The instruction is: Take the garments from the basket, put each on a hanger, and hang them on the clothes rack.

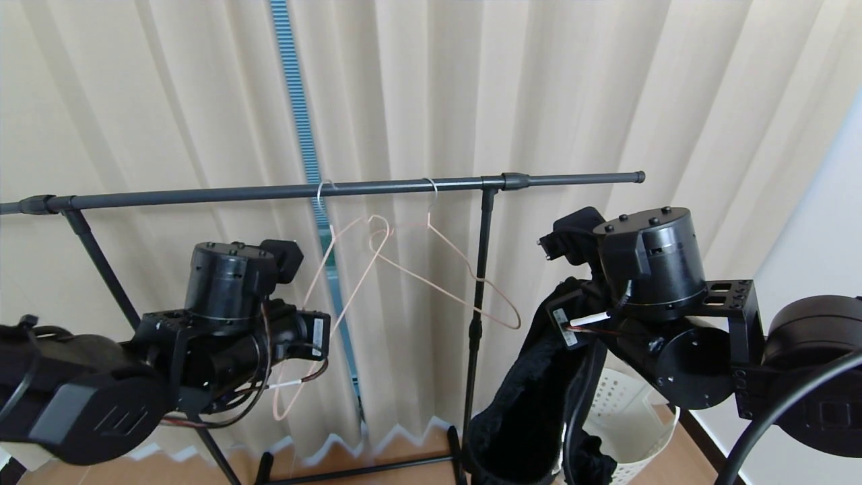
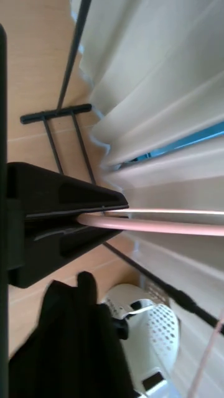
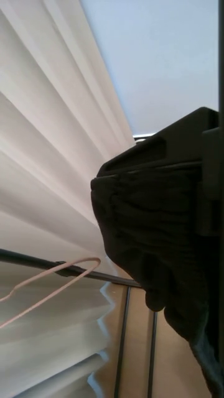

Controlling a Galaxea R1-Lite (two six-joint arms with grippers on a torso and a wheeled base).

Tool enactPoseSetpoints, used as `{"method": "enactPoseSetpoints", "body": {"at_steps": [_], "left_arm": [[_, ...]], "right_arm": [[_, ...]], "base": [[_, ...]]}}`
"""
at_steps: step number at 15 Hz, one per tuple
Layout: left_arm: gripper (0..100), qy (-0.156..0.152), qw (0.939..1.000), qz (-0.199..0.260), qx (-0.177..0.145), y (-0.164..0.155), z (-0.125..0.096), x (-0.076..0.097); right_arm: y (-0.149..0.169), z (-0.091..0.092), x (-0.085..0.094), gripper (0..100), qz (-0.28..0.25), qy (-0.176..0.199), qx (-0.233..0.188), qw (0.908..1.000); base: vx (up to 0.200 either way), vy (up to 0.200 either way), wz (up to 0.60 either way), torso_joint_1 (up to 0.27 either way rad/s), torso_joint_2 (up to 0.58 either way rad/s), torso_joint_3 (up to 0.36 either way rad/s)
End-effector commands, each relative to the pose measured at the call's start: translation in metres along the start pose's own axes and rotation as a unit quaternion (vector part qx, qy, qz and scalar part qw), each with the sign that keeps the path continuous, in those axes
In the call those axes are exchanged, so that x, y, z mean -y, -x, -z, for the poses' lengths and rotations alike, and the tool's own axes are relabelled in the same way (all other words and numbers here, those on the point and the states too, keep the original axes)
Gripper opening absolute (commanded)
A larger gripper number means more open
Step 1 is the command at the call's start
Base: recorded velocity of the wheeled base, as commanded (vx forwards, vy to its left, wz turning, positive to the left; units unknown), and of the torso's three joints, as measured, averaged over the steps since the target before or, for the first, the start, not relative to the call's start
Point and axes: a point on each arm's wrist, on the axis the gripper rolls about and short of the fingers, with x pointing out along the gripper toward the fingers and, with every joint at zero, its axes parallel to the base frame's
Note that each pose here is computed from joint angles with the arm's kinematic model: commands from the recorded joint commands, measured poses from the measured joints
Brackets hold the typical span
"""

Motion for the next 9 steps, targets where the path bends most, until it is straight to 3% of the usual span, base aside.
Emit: {"method": "enactPoseSetpoints", "body": {"at_steps": [1, 4, 6, 9], "left_arm": [[0, -0.014, 0.9997, 0.014, 0.012, 0.033, 0.015, -0.003], [0, -0.036, 0.9985, 0.038, 0.013, 0.043, 0.046, -0.007], [0, -0.071, 0.9958, 0.054, 0.024, 0.046, 0.055, -0.009], [0, -0.088, 0.9909, 0.099, 0.025, 0.051, 0.066, -0.006]], "right_arm": [[-0.002, 0.001, -0.002, 0, 0.0, 0.003, -0.003, 1.0], [-0.003, 0.002, -0.002, 0, 0.001, 0.004, -0.004, 1.0], [-0.006, 0.003, -0.004, 0, 0.001, 0.006, -0.007, 1.0], [-0.012, 0.005, -0.005, 0, 0.005, 0.009, -0.016, 0.9998]], "base": [[0.0, 0.0, 0.0, 0.0, 0.0, 0.0], [0.0, 0.0, 0.0, 0.0, 0.0, 0.0], [0.0, 0.0, 0.0, 0.0, 0.0, 0.0], [0.0, 0.0, 0.0, 0.0, 0.0, 0.0]]}}
